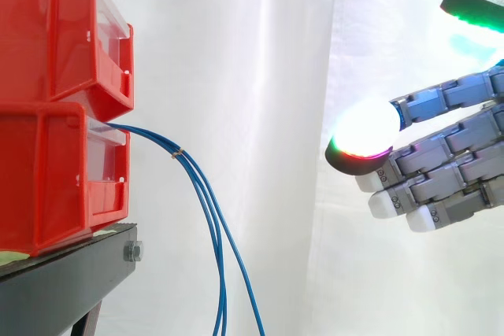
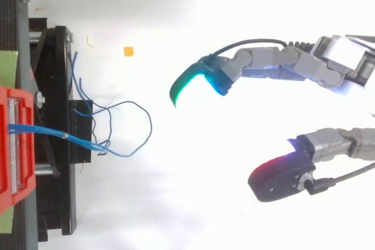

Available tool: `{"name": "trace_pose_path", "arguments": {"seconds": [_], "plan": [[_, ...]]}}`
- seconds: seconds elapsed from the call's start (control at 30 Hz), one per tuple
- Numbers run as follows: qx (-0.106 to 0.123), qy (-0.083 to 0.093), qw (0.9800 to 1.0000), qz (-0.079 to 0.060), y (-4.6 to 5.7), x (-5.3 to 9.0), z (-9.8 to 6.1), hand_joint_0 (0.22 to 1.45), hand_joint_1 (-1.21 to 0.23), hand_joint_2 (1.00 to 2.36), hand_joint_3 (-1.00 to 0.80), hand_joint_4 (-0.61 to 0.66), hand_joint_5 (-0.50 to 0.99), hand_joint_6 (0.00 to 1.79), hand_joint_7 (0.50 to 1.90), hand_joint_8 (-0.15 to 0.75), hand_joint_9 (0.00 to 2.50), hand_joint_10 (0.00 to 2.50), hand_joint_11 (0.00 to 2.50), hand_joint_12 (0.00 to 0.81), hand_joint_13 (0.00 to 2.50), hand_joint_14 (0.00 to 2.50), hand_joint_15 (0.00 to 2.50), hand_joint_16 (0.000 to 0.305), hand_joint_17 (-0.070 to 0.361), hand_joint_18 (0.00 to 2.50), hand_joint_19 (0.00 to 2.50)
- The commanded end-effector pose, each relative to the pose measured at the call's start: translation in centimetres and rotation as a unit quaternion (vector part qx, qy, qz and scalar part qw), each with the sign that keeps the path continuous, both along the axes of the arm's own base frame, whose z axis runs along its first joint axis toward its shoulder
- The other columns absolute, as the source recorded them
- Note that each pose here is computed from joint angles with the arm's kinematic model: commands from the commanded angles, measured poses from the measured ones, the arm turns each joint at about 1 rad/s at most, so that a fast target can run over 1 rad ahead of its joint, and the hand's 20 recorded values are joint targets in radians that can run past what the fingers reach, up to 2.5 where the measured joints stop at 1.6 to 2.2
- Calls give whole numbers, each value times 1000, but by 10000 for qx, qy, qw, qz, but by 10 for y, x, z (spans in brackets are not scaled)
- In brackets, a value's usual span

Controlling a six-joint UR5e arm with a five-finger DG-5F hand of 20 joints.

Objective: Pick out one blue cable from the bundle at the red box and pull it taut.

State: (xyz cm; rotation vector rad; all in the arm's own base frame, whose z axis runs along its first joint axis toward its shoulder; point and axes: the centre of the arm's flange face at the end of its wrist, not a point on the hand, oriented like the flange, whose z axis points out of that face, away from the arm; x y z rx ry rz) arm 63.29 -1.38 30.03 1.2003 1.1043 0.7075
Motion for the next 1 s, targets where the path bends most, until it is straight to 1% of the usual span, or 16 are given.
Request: {"name": "trace_pose_path", "arguments": {"seconds": [0.0, 0.07, 0.13, 0.2, 0.23, 0.3, 0.33, 0.4, 0.5, 0.57, 0.63, 0.7, 0.73, 0.8, 0.87, 0.97], "plan": [[-78, 10, 10000, -45, -1, 1, -1, 532, -576, 1000, -500, 292, -220, 502, 762, 247, 434, 0, 36, 295, 424, 0, 44, 34, 76, 210, 267], [-167, 116, 9998, -59, 0, 3, -12, 533, -575, 1000, -500, 297, -219, 502, 759, 247, 439, 0, 43, 294, 425, 0, 40, 34, 76, 211, 267], [-197, 154, 9997, -66, -1, 5, -20, 533, -574, 1000, -500, 300, -218, 502, 759, 247, 443, 0, 32, 294, 427, 0, 44, 33, 75, 213, 273], [-175, 62, 9998, -82, 0, 10, -24, 533, -573, 1000, -500, 301, -216, 502, 761, 247, 446, 0, 40, 293, 430, 2, 44, 33, 75, 213, 273], [-192, 37, 9998, -90, 1, 12, -29, 533, -574, 1000, -500, 307, -215, 502, 762, 247, 449, 0, 47, 293, 432, 0, 45, 33, 75, 215, 277], [-200, 20, 9998, -90, 1, 13, -29, 534, -574, 1000, -500, 311, -213, 502, 761, 249, 452, 0, 41, 293, 434, 0, 46, 33, 74, 217, 272], [-233, 27, 9997, -98, 2, 15, -34, 534, -574, 1000, -500, 311, -212, 502, 763, 249, 452, 0, 41, 294, 439, 0, 47, 33, 74, 218, 274], [-250, 2, 9996, -106, 2, 16, -34, 535, -574, 1000, -500, 314, -211, 502, 764, 249, 453, 2, 41, 293, 441, 0, 45, 33, 74, 220, 274], [-305, -56, 9993, -185, 1, 19, -37, 539, -571, 1000, -500, 320, -209, 502, 765, 251, 463, 0, 44, 292, 448, 0, 54, 32, 73, 225, 273], [-336, -93, 9992, -203, 1, 21, -38, 542, -571, 1000, -500, 323, -207, 502, 763, 252, 477, 1, 49, 291, 458, 2, 59, 32, 72, 226, 275], [-374, -34, 9991, -178, 1, 24, -51, 542, -570, 1000, -500, 323, -206, 502, 763, 253, 482, 0, 45, 291, 459, 0, 60, 32, 72, 226, 275], [-386, -36, 9991, -171, 2, 25, -52, 544, -570, 1000, -500, 326, -205, 502, 765, 253, 486, 0, 47, 289, 461, 2, 59, 32, 72, 227, 275], [-363, -70, 9991, -195, 2, 32, -63, 545, -570, 1000, -500, 328, -204, 502, 765, 254, 488, 2, 59, 289, 464, 0, 65, 32, 72, 227, 283], [-344, -165, 9990, -237, 1, 36, -59, 545, -569, 1000, -500, 329, -203, 502, 765, 255, 490, 0, 48, 288, 466, 2, 61, 32, 72, 229, 276], [-366, -232, 9988, -242, 2, 39, -56, 546, -570, 1000, -500, 330, -203, 502, 765, 255, 490, 2, 54, 288, 468, 0, 67, 32, 72, 230, 275], [-423, -283, 9984, -263, 2, 41, -52, 547, -568, 1000, -500, 332, -202, 502, 766, 255, 492, 0, 55, 289, 472, 2, 71, 32, 72, 233, 275]]}}
